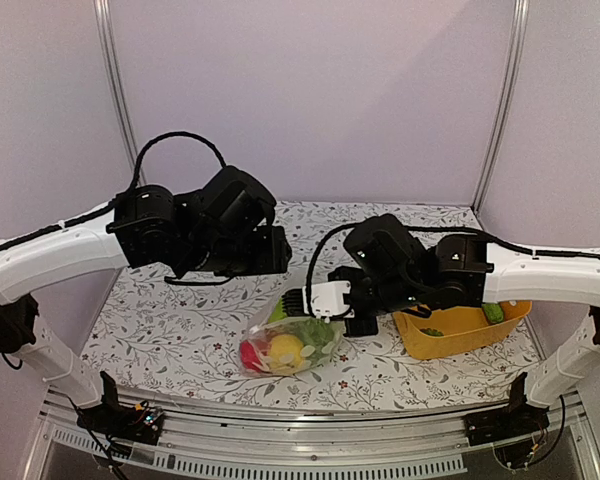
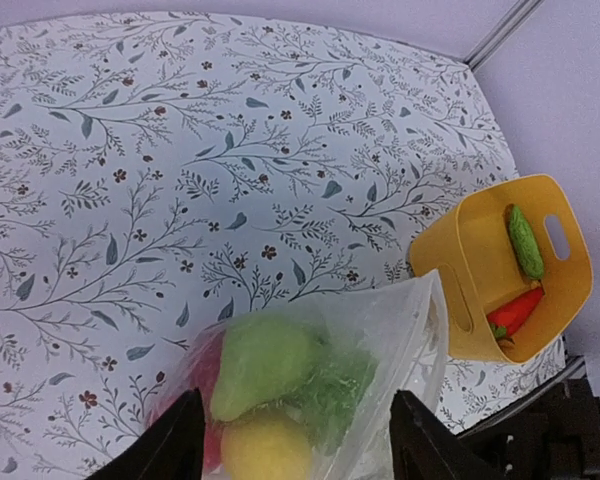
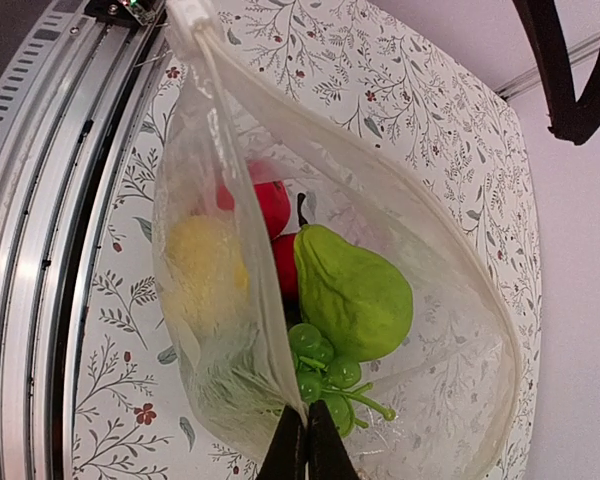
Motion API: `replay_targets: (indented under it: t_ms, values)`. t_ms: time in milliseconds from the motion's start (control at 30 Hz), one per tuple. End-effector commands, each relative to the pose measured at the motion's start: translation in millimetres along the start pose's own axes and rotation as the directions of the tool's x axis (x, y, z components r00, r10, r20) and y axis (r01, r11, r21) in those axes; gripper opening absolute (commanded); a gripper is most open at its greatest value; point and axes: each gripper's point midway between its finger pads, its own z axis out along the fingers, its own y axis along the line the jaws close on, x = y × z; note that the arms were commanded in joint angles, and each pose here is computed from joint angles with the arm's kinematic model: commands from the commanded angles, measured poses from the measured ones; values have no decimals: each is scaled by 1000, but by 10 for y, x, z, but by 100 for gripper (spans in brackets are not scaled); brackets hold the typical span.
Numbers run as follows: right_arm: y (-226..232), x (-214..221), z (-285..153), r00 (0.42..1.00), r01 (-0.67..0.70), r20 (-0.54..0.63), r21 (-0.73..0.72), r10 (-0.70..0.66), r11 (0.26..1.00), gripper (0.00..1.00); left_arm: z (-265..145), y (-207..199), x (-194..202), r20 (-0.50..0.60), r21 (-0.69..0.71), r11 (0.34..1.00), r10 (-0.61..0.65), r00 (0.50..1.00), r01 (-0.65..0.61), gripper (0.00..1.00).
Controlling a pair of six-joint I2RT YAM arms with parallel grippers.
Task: Place the food in the zip-top bag and seal the zipper
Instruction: Adjust the zipper food storage bag at the center of the board.
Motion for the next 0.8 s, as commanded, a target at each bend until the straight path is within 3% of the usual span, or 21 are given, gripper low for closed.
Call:
replay_targets:
  t_ms: [0, 233, 400, 500, 633, 700, 767]
  values:
    - [-41, -141, -70, 999, -17, 31, 3, 17, 1000, 0, 29, 232, 243, -131, -91, 995, 15, 991, -27, 63]
    - [-112, -222, -120, 998, -38, 48, 18, 37, 999, 0, 151, -57, 489, -219, 14, 997, 74, 973, -73, 63]
    - [-149, -263, -148, 997, -46, 56, 25, 45, 999, 0, 233, -19, 554, -238, -33, 993, 102, 966, -113, 57]
    - [-127, -248, -156, 997, -50, 53, 17, 49, 999, 0, 261, 110, 530, -231, -112, 983, 117, 966, -146, 45]
    - [-4, -216, -168, 997, -51, 62, -30, 53, 998, 1, 264, 225, 460, -202, -168, 969, 145, 969, -180, 18]
    - [31, -191, -222, 996, -59, 62, -42, 62, 997, 7, 298, 257, 447, -189, -172, 966, 159, 969, -193, 8]
    - [51, -133, -287, 994, -90, 51, -54, 93, 994, 23, 335, 244, 428, -176, -157, 968, 168, 970, -196, 1]
